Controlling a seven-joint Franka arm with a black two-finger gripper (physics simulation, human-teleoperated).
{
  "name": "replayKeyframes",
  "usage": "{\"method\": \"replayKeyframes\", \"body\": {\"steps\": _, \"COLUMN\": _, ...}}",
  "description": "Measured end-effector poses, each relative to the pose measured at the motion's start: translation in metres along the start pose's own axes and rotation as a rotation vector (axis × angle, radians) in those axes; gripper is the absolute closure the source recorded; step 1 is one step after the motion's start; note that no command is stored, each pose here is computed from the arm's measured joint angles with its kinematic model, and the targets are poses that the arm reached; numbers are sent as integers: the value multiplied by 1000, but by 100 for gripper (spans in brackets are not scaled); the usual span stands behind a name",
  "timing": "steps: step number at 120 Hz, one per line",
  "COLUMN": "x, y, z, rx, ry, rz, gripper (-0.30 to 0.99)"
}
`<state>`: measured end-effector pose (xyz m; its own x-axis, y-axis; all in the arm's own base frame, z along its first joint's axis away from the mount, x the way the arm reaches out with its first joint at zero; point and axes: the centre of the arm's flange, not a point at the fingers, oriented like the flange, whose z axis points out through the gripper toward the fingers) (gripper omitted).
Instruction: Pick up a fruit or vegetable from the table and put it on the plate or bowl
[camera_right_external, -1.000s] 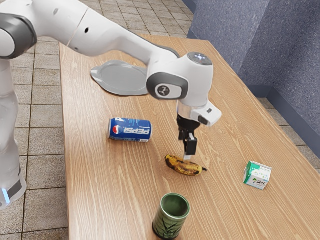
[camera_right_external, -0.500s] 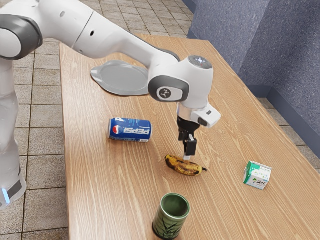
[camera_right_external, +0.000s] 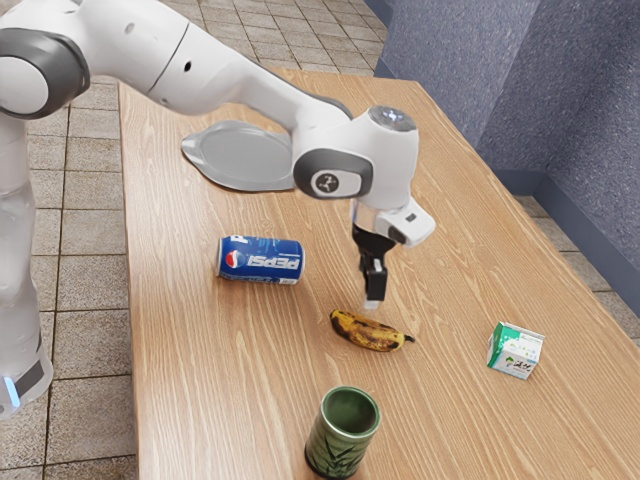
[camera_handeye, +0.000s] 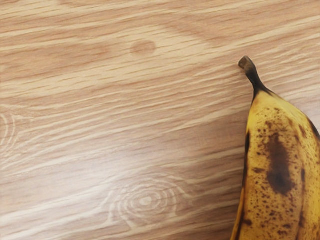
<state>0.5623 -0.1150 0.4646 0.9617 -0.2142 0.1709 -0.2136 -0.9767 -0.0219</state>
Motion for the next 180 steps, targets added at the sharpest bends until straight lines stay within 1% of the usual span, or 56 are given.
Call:
{"method": "replayKeyframes", "body": {"steps": 14, "x": 2, "y": 0, "z": -2, "rx": -3, "ry": 9, "rz": 15, "gripper": 0}}
{"method": "replayKeyframes", "body": {"steps": 25, "x": 1, "y": 4, "z": 0, "rx": -3, "ry": 3, "rz": 33, "gripper": 0}}
{"method": "replayKeyframes", "body": {"steps": 35, "x": 8, "y": 9, "z": -15, "rx": -4, "ry": 7, "rz": 55, "gripper": 0}}
{"method": "replayKeyframes", "body": {"steps": 66, "x": 6, "y": 33, "z": -6, "rx": -19, "ry": -66, "rz": 125, "gripper": 0}}
{"method": "replayKeyframes", "body": {"steps": 87, "x": 2, "y": 35, "z": 2, "rx": -23, "ry": -85, "rz": 138, "gripper": 0}}
{"method": "replayKeyframes", "body": {"steps": 116, "x": 2, "y": 21, "z": 7, "rx": -22, "ry": -79, "rz": 124, "gripper": 0}}
{"method": "replayKeyframes", "body": {"steps": 152, "x": 1, "y": 32, "z": 31, "rx": -35, "ry": -86, "rz": 150, "gripper": 0}}
{"method": "replayKeyframes", "body": {"steps": 180, "x": 5, "y": 32, "z": 38, "rx": -39, "ry": -73, "rz": 152, "gripper": 0}}
